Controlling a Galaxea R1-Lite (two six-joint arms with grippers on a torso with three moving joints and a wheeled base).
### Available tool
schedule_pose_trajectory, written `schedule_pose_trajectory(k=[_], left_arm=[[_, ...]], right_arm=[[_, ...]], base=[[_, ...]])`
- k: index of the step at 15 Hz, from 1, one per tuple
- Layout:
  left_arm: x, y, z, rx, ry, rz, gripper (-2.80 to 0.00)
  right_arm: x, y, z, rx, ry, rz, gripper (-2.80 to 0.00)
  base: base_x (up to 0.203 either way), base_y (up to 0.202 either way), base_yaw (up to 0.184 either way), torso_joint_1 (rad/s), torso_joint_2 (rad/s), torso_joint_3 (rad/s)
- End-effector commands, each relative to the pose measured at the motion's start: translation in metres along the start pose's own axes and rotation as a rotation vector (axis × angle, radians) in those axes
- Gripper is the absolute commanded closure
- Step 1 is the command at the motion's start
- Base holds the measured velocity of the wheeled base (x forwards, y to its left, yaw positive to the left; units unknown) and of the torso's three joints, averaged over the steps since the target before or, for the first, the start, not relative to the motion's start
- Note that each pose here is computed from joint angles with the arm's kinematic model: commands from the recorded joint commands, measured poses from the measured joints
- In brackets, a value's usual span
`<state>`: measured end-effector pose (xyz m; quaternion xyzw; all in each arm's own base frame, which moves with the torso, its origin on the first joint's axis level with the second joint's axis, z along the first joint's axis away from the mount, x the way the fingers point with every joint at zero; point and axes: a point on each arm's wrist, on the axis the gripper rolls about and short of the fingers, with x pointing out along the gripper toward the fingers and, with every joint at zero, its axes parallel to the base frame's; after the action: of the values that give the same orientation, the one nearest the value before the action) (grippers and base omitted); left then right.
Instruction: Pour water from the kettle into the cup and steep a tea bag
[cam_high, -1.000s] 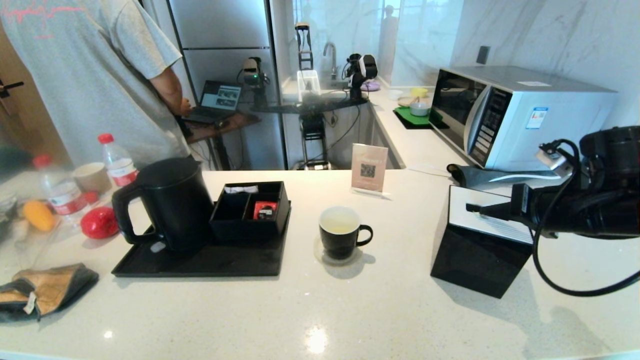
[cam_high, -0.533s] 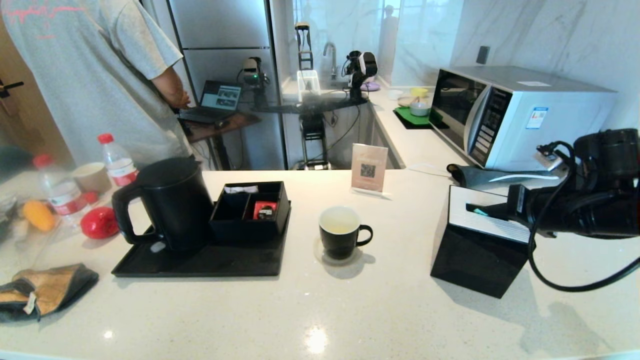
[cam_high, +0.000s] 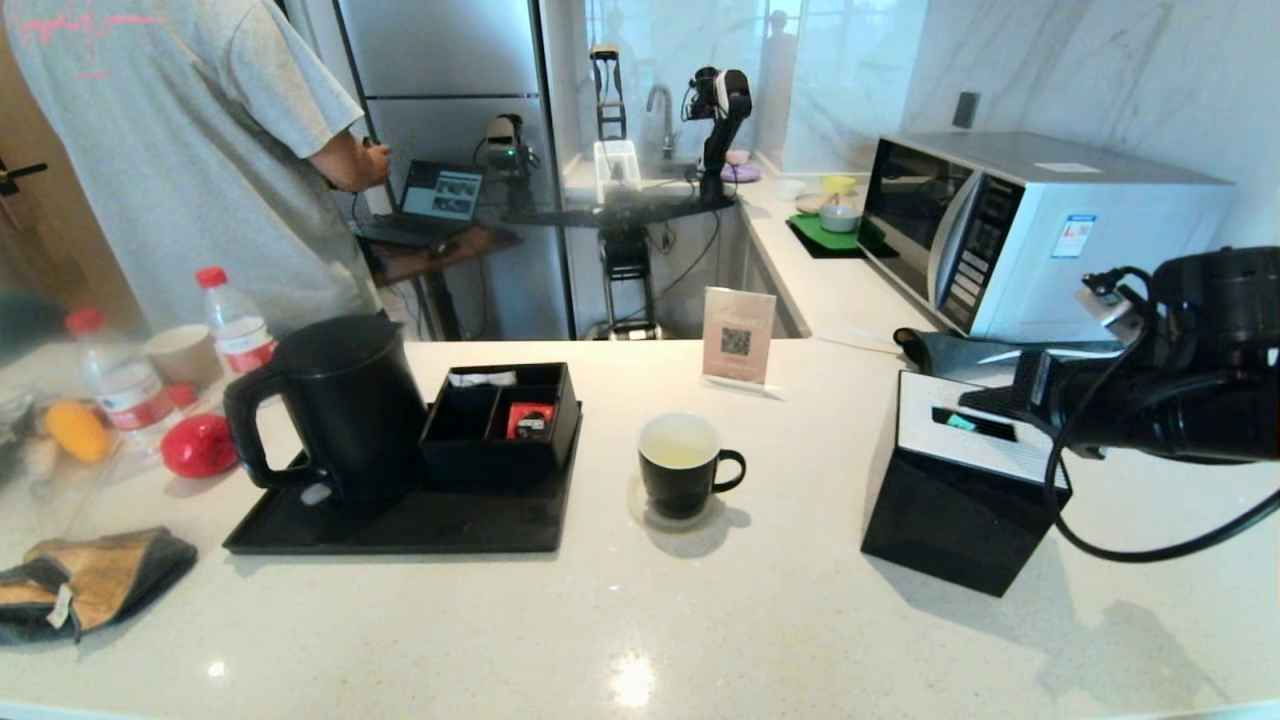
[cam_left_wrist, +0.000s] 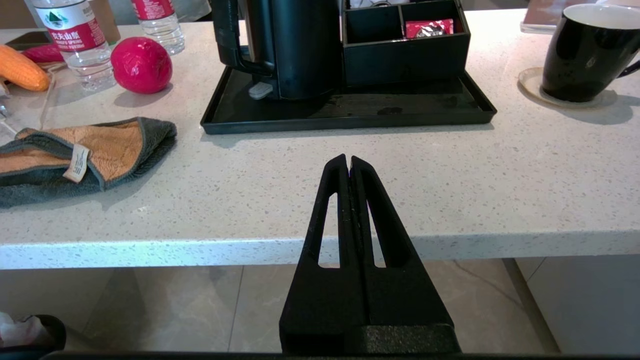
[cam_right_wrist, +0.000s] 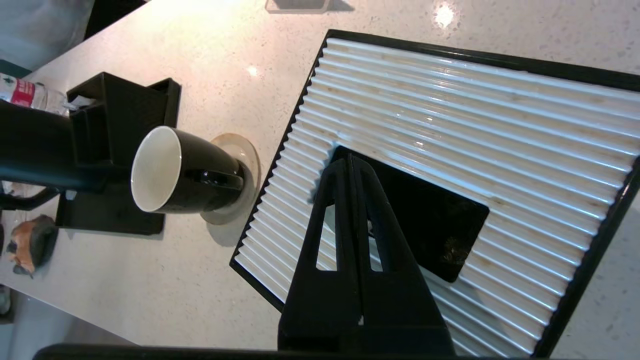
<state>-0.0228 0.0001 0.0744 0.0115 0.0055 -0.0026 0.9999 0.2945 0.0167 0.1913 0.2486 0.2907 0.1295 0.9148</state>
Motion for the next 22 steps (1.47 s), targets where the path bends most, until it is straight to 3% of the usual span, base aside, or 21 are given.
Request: schedule_pose_trajectory(k=[1,8,17,22], left_arm=[[0.0,0.0,0.0,0.0,0.0,0.001,0.0],[0.0,0.0,0.0,0.0,0.0,0.001,0.0],[0.0,0.0,0.0,0.0,0.0,0.001,0.0],[0.0,0.0,0.0,0.0,0.0,0.001,0.0]], right_arm=[[-0.002,0.002,0.002,0.0,-0.009,0.007,0.0],[-0.021,0.009,0.001,0.0,-0.027,0.026,0.0],[-0.022,0.011,-0.027,0.005,0.076,0.047,0.0],[-0.012,0.011,-0.029,-0.002,0.095,0.048,0.0]], base=[[0.0,0.0,0.0,0.0,0.0,0.0],[0.0,0.0,0.0,0.0,0.0,0.0],[0.0,0.0,0.0,0.0,0.0,0.0],[0.0,0.0,0.0,0.0,0.0,0.0]])
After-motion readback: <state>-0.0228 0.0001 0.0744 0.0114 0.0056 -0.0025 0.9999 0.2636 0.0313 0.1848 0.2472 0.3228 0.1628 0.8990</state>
